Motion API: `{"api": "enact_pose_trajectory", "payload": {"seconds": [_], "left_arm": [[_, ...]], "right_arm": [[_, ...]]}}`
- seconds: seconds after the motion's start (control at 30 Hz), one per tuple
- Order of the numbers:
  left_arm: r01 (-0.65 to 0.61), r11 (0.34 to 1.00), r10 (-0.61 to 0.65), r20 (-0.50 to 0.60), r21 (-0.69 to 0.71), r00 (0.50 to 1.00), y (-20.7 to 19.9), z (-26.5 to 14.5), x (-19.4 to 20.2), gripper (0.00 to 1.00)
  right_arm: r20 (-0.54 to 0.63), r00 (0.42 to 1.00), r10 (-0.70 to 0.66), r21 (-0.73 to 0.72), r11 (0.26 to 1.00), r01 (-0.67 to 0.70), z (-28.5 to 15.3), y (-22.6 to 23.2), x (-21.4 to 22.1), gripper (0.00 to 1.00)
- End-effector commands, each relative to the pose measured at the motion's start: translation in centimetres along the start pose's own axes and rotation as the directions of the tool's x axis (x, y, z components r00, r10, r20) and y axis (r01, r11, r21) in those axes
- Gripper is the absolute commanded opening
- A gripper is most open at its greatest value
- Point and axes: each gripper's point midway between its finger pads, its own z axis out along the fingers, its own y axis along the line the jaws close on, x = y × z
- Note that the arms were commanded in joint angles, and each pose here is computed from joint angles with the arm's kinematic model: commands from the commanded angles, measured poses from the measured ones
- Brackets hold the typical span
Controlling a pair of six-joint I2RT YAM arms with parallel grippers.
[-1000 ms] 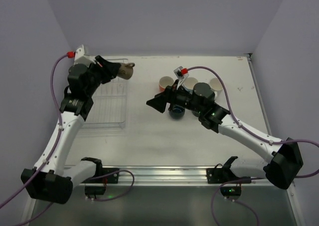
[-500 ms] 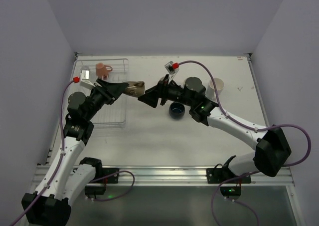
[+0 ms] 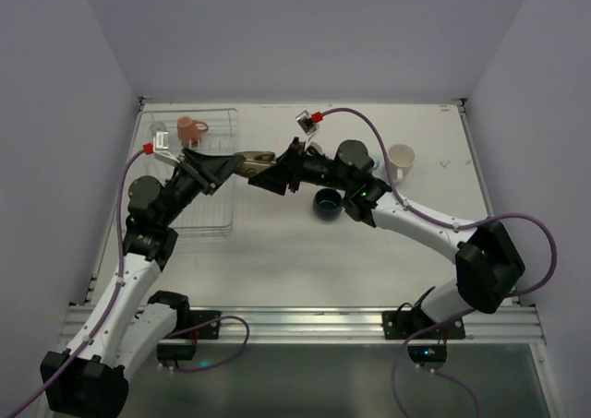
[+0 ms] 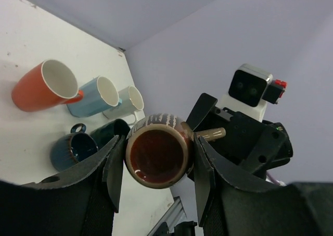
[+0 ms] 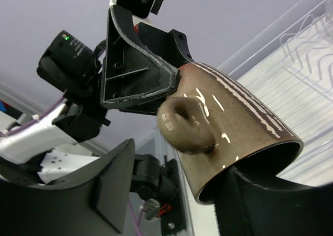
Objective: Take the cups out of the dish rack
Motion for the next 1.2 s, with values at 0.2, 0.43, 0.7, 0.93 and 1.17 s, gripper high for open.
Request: {"api": "enact_pose_trajectory", "payload": {"seconds": [0.2, 0.43, 0.7, 0.93, 1.17], "left_arm": [[-0.016, 0.998, 0.020, -0.050, 0.068, 0.999, -1.9, -0.1, 0.8, 0.37], [-0.211, 0.955, 0.207, -0.038, -0.211, 0.978, 2.0, 0.4, -1.5, 0.83], [-0.421, 0.751, 0.466, -0.044, -0.509, 0.884, 6.0, -1.1, -6.4, 0.87], [-0.523, 0.545, 0.562, -0.177, -0.655, 0.808, 8.9, -2.9, -8.5, 0.87], [-0.549, 0.435, 0.589, -0.236, -0.713, 0.773, 11.6, -5.5, -8.1, 0.87]], "right_arm": [[0.118, 0.993, 0.025, -0.154, 0.988, -0.006, 0.3, 3.7, -3.0, 0.09], [0.005, 1.000, -0.021, 0.083, 0.996, 0.020, -1.5, 0.1, -0.1, 0.00], [-0.323, 0.945, -0.045, 0.429, 0.884, 0.189, -6.0, -8.0, 6.2, 0.00], [-0.564, 0.825, 0.046, 0.573, 0.741, 0.350, -7.7, -14.0, 8.5, 0.00], [-0.656, 0.747, 0.108, 0.630, 0.624, 0.463, -7.5, -18.3, 9.8, 0.00]]}}
